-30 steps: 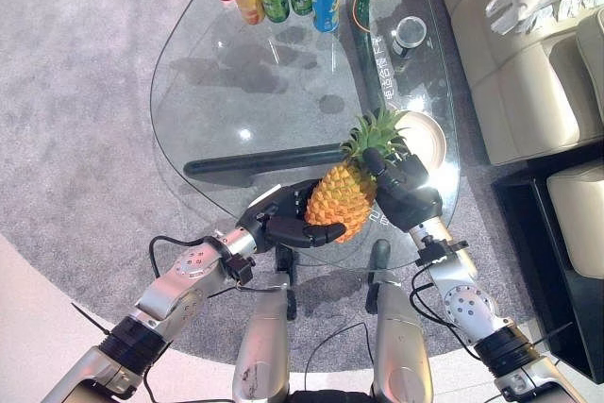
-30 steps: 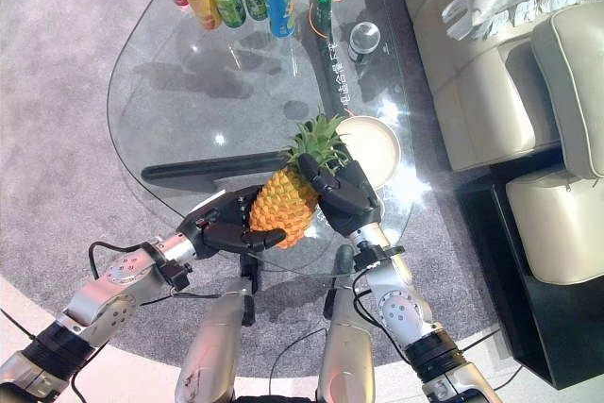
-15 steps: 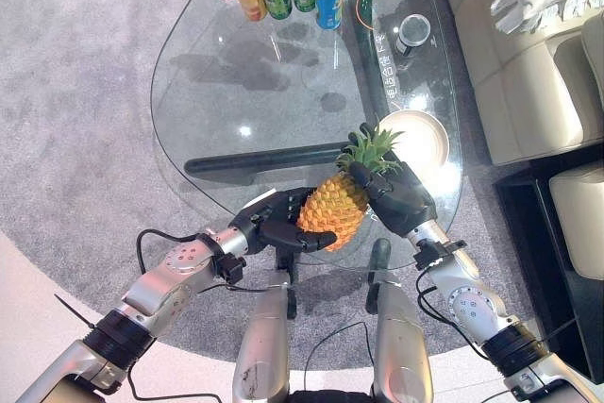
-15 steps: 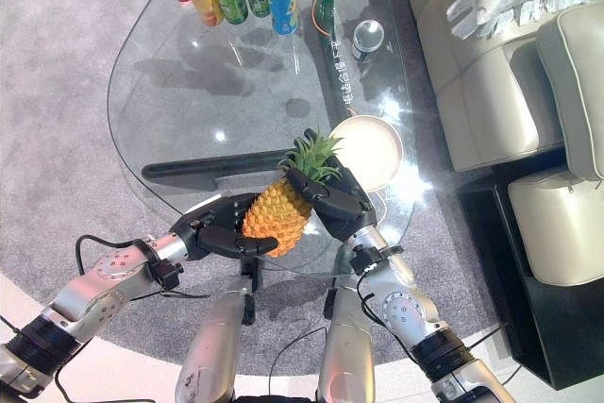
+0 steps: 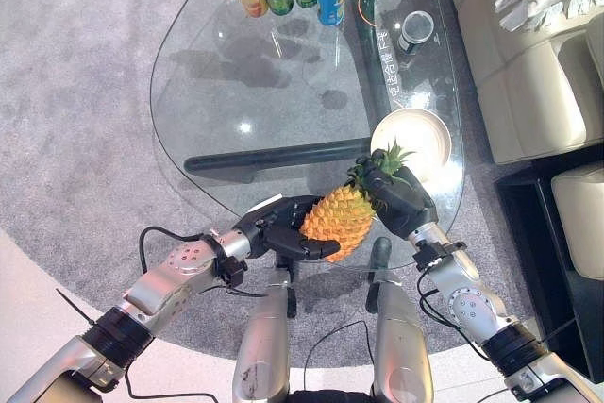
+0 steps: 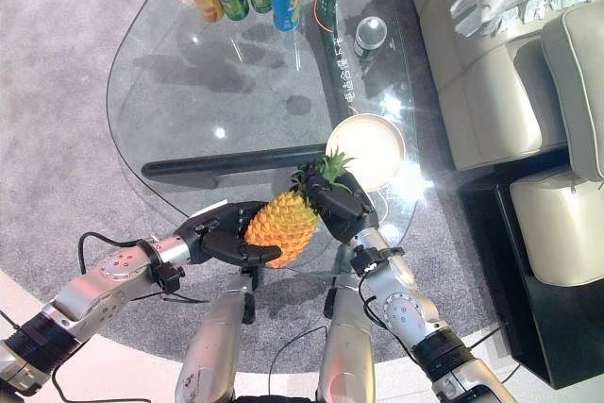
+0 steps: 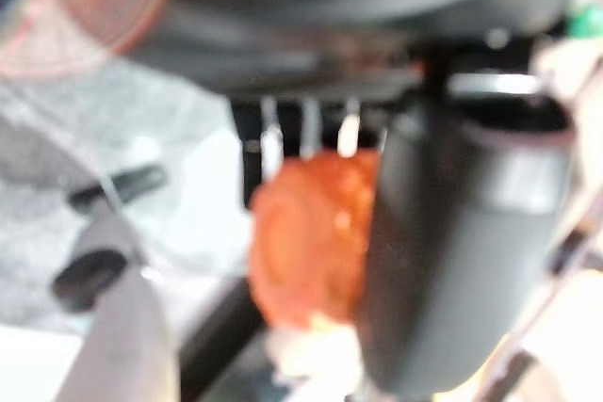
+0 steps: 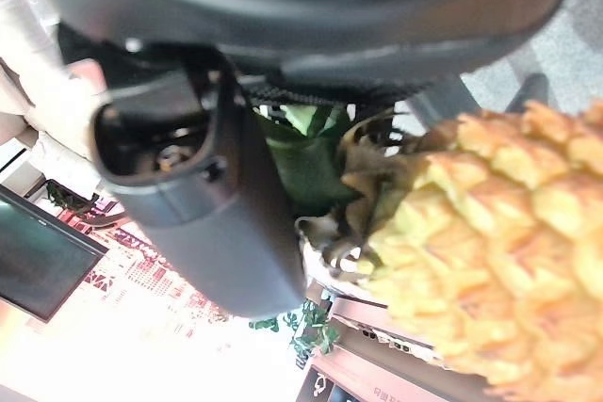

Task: Pick up the fruit to the plate

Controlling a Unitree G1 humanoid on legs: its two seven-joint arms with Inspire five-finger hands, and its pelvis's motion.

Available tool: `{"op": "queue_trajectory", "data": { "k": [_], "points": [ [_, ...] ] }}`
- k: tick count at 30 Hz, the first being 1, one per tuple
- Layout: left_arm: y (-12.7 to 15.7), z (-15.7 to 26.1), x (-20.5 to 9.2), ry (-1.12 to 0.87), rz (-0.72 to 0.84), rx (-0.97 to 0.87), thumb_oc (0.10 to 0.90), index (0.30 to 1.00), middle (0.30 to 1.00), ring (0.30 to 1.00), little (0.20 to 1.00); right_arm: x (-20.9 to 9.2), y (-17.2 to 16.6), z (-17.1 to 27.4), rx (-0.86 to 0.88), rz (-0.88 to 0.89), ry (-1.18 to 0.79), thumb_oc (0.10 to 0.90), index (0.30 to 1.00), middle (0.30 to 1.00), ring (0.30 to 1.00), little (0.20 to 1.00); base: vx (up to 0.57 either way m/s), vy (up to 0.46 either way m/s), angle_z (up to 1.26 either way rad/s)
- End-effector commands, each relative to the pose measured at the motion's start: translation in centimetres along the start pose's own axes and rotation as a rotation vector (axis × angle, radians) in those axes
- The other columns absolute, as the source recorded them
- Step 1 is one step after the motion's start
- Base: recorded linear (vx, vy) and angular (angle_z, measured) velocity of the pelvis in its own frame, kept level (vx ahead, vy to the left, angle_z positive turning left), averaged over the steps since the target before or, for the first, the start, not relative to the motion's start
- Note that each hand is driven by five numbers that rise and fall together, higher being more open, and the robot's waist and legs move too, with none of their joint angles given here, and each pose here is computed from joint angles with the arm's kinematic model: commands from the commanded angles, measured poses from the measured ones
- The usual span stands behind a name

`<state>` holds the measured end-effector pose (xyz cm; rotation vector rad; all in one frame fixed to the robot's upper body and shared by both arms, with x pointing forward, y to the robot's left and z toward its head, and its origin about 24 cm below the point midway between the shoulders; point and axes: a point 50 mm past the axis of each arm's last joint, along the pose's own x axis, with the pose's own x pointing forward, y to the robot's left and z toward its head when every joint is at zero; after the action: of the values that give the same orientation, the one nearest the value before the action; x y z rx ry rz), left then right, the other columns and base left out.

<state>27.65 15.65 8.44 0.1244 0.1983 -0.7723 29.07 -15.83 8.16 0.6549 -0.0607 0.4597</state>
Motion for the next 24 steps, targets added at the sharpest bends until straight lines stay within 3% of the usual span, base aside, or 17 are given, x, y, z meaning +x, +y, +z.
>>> {"op": "queue_trajectory", "data": {
  "k": [1, 12, 14, 15, 24],
  "points": [
    [-3.91, 2.30, 0.69, -0.122, -0.224, 0.026, 0.100, 0.300, 0.300, 0.300, 0.200, 3.10, 6.78, 2.73, -0.031, 0.374, -0.143, 0.100, 0.300, 0.300, 0.300, 0.200, 0.00, 0.000, 0.00],
    [-3.71, 2.00, 0.71, -0.109, -0.197, 0.012, 0.100, 0.300, 0.300, 0.300, 0.200, 3.12, 6.44, 2.88, -0.022, 0.352, -0.161, 0.100, 0.300, 0.300, 0.300, 0.200, 0.00, 0.000, 0.00],
    [-3.57, 1.84, 0.77, -0.101, -0.174, 0.015, 0.531, 0.669, 0.669, 0.669, 0.631, 3.12, 6.42, 2.89, -0.021, 0.351, -0.163, 0.100, 0.300, 0.300, 0.300, 0.200, 0.00, 0.000, 0.00],
    [-3.52, 1.78, 0.78, -0.097, -0.166, 0.016, 0.800, 0.900, 0.900, 0.900, 0.900, 3.11, 6.41, 2.90, -0.021, 0.350, -0.164, 0.100, 0.300, 0.300, 0.300, 0.200, 0.00, 0.000, 0.00],
    [-2.99, 1.59, 0.69, -0.093, -0.131, -0.006, 0.800, 0.900, 0.900, 0.900, 0.900, 3.05, 6.30, 3.16, -0.020, 0.336, -0.182, 0.100, 0.300, 0.300, 0.300, 0.200, 0.00, 0.000, 0.00]
  ]
}}
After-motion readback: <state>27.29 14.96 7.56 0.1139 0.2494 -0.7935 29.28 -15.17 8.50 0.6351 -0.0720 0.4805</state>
